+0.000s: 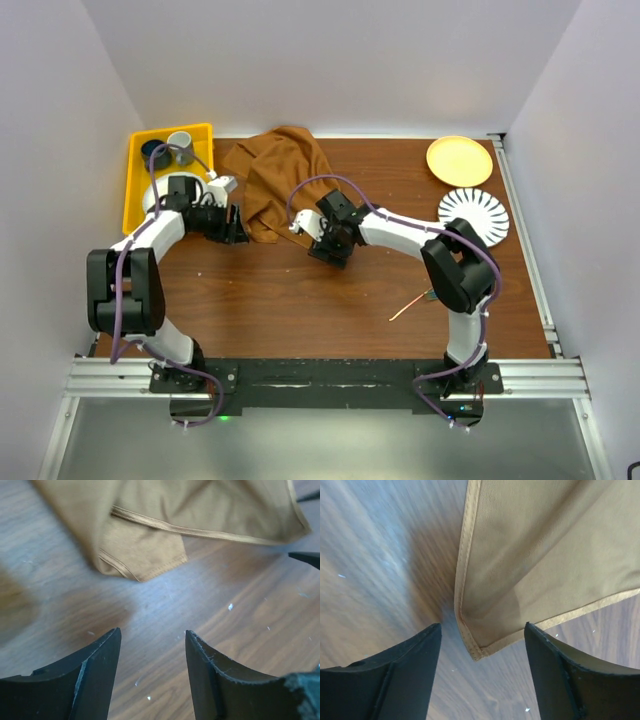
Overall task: Fold the napkin into a case and place the utensils inside
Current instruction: Pick up the crumpled napkin from the center of the board.
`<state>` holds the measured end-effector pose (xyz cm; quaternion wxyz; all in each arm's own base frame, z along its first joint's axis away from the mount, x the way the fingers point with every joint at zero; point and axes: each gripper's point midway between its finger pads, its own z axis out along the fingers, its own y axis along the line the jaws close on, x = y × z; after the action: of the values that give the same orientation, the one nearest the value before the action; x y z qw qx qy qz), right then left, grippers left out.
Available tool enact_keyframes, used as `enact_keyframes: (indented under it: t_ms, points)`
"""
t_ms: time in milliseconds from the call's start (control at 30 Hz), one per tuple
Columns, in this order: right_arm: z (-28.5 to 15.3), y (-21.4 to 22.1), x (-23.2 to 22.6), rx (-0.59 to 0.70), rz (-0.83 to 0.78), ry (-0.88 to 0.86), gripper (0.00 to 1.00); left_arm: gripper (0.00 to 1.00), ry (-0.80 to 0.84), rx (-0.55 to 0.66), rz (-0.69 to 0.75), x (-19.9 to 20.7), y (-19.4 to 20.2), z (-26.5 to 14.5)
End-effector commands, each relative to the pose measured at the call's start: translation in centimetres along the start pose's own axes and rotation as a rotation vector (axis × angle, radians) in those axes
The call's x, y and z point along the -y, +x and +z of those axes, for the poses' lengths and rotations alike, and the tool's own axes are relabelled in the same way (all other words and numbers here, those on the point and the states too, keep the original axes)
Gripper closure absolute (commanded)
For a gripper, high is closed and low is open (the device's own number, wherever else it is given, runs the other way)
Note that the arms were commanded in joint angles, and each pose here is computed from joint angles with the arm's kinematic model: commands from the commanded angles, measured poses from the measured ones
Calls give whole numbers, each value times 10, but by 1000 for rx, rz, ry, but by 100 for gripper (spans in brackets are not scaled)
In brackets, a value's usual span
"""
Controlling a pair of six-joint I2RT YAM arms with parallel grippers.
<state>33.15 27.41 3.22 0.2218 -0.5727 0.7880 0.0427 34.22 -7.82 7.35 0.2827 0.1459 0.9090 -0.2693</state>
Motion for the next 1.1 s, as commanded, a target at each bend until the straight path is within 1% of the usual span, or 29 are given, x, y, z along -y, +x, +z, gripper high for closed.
enact_keyframes:
  t_ms: [0,100,133,167,233,267,300,400,567,667,733,767,800,833,867,900,933,967,1033,1067]
  points:
    - [-3,4,15,-7,-47,89,32,40,-76,63,14,-6,-20,9]
    - [-2,6,17,-10,-59,104,39,40,-92,48,2,-8,-16,15]
    - [-3,5,17,-7,-67,104,43,40,-87,39,16,-2,-15,20]
    - [-2,7,17,-11,-70,102,56,41,-99,40,8,-3,-15,22]
    - [-3,8,15,-16,-81,92,72,41,-132,29,9,-6,-12,28]
    - [-5,5,15,-11,-79,90,82,41,-148,31,4,-8,-13,30]
    - [-8,4,16,-8,-78,94,100,41,-171,23,3,-10,-11,32]
    - [-26,-9,23,43,-41,131,100,41,-221,10,-2,-17,-7,36]
    - [-80,-48,50,233,105,250,100,41,-234,0,35,-11,-4,46]
    - [-97,-56,58,276,150,276,100,43,-252,6,12,-10,-7,57]
    - [-109,-58,66,297,173,305,100,47,-262,14,4,-14,-11,62]
    - [-116,-56,76,306,193,324,100,51,-267,17,-3,-17,-17,67]
    - [-124,-55,83,318,212,339,100,64,-281,16,-4,-20,-21,68]
    - [-129,-52,88,322,227,347,100,74,-288,15,-4,-22,-25,69]
    - [-141,-48,106,333,260,379,100,85,-296,34,6,-24,-39,66]
    - [-149,-45,115,340,279,396,100,100,-288,50,24,-21,-48,62]
    - [-157,-34,129,332,312,422,100,100,-282,63,49,-19,-58,58]
    - [-168,-35,138,349,323,447,100,100,-267,97,115,-10,-80,46]
    - [-190,-29,155,376,360,497,100,100,-200,143,203,11,-105,32]
    - [-204,-32,162,400,369,521,100,100,-194,190,331,29,-130,12]
